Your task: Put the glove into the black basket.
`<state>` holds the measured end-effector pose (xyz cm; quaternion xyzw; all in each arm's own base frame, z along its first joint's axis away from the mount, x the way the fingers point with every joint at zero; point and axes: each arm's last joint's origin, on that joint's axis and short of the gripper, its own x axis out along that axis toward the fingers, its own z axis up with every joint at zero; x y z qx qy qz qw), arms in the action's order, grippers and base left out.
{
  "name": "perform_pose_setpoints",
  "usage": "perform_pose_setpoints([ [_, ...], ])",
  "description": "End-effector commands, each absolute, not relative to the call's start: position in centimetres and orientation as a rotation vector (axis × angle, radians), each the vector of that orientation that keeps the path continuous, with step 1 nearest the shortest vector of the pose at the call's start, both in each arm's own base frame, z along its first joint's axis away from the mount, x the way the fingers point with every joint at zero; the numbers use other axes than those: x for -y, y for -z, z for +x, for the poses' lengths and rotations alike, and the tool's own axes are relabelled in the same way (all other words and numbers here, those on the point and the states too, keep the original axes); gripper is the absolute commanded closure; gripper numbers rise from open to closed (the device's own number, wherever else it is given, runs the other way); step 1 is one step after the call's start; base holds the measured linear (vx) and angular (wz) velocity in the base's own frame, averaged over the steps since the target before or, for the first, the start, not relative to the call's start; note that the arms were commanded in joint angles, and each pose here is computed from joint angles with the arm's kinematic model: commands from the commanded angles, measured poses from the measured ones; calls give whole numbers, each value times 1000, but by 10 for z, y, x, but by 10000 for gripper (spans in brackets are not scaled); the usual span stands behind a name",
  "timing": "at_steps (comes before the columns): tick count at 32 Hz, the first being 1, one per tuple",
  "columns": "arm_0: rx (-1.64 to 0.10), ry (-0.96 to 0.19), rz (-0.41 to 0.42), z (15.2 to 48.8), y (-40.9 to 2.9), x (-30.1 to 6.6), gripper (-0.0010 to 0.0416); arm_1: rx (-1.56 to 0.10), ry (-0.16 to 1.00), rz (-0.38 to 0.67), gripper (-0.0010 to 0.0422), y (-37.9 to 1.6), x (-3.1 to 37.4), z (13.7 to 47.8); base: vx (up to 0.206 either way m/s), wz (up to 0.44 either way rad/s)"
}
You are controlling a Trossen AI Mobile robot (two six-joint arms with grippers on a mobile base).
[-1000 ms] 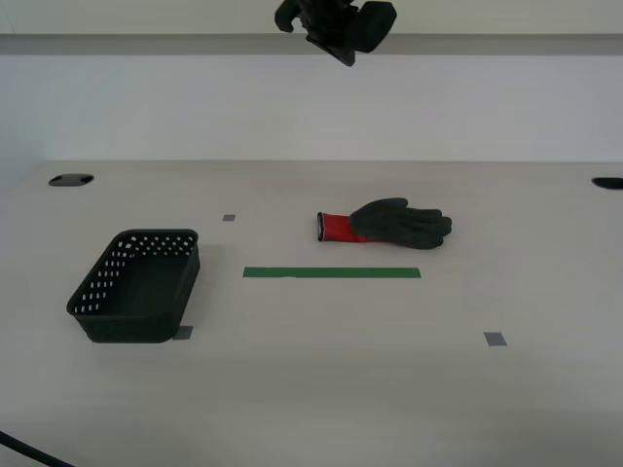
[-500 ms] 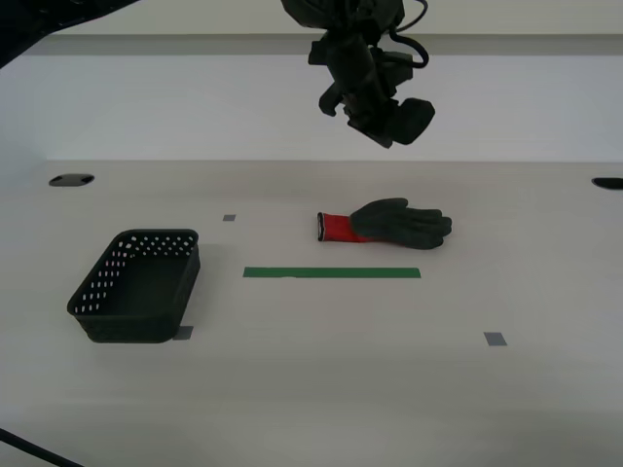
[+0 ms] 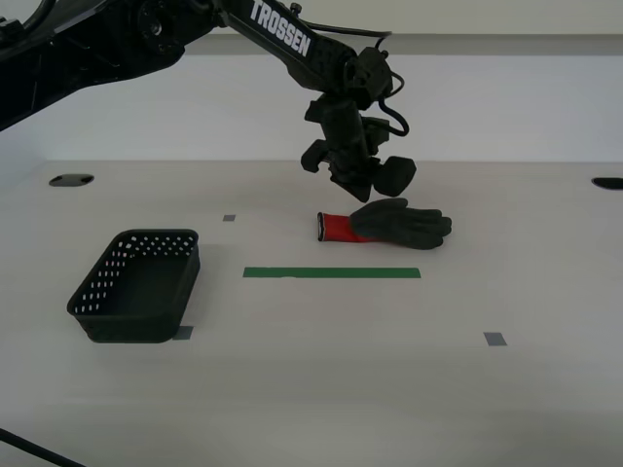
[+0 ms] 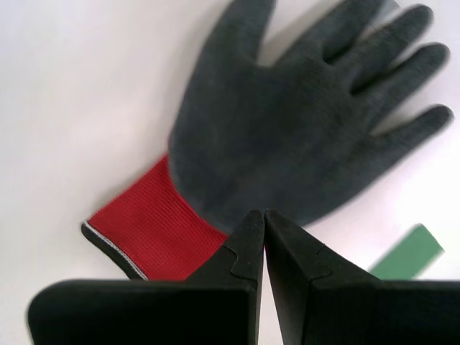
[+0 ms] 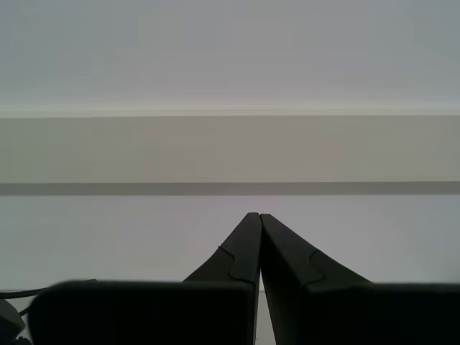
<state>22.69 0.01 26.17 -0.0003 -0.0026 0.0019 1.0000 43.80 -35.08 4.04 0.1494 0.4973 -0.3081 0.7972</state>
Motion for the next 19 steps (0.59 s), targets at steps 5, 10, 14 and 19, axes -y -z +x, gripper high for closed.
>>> perform_pose_setpoints([
  [5, -2, -3, -1, 227, -261, 0, 405, -1173, 478, 274, 413, -29, 311, 457, 0, 0],
  [10, -2, -3, 0, 227, -261, 0, 405, -1192, 418, 274, 413, -27, 297, 463, 0, 0],
  [14, -1, -3, -1, 227, -261, 0, 405, -1248, 453, 279, 412, -22, 294, 459, 0, 0],
  [19, -2, -3, -1, 227, -261, 0, 405, -1339, 532, 237, 406, -12, 293, 449, 0, 0],
])
